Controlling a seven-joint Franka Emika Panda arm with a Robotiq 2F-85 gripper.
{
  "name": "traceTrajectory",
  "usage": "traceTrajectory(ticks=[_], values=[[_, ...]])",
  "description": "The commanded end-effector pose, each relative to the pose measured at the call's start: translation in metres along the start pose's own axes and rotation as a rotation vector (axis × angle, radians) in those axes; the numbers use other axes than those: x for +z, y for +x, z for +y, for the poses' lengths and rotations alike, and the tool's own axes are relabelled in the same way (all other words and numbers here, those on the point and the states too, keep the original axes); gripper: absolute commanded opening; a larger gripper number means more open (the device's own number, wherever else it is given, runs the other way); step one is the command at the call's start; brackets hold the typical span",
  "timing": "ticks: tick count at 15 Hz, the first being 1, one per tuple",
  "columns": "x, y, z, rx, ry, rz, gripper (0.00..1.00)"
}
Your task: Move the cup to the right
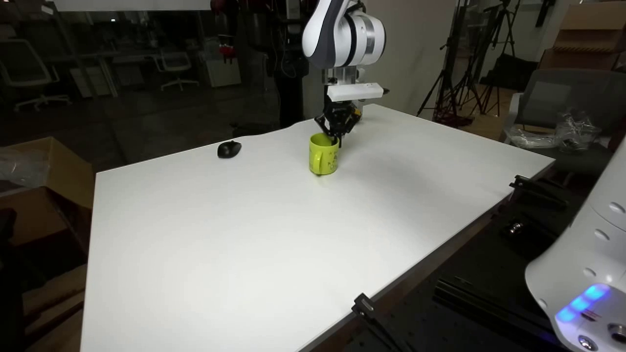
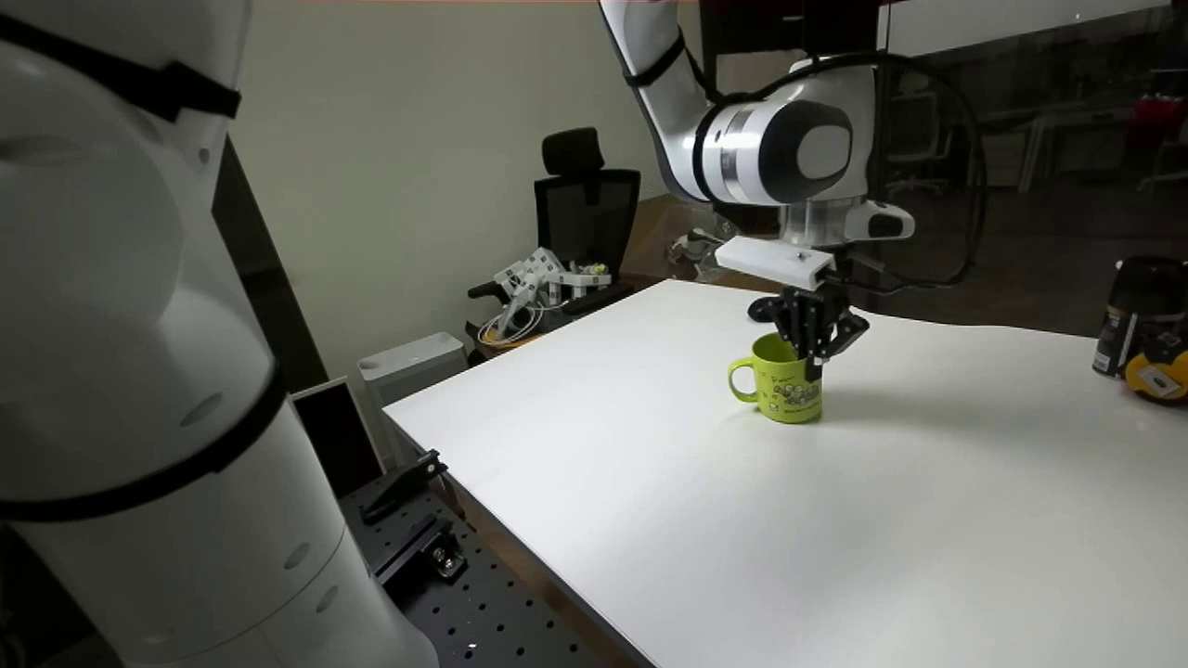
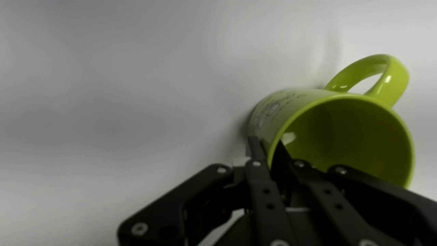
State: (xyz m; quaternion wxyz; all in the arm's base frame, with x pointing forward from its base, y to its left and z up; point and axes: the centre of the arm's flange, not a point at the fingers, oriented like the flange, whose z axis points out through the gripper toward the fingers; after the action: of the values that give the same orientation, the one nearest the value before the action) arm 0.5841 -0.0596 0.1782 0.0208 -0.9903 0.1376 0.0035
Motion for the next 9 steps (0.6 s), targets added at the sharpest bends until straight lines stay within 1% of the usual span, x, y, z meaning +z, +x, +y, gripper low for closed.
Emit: traceTrajectory(ticks=[1,5,9], values=[[-0.010,0.039,0.023,0.191,0.001,0.036,0.03],[-0.015,0.060,0.054,0.379,-0.005,0.061,0.03],[-0.015,0.068,0.067,0.570,-0.003,0.048,0.03]])
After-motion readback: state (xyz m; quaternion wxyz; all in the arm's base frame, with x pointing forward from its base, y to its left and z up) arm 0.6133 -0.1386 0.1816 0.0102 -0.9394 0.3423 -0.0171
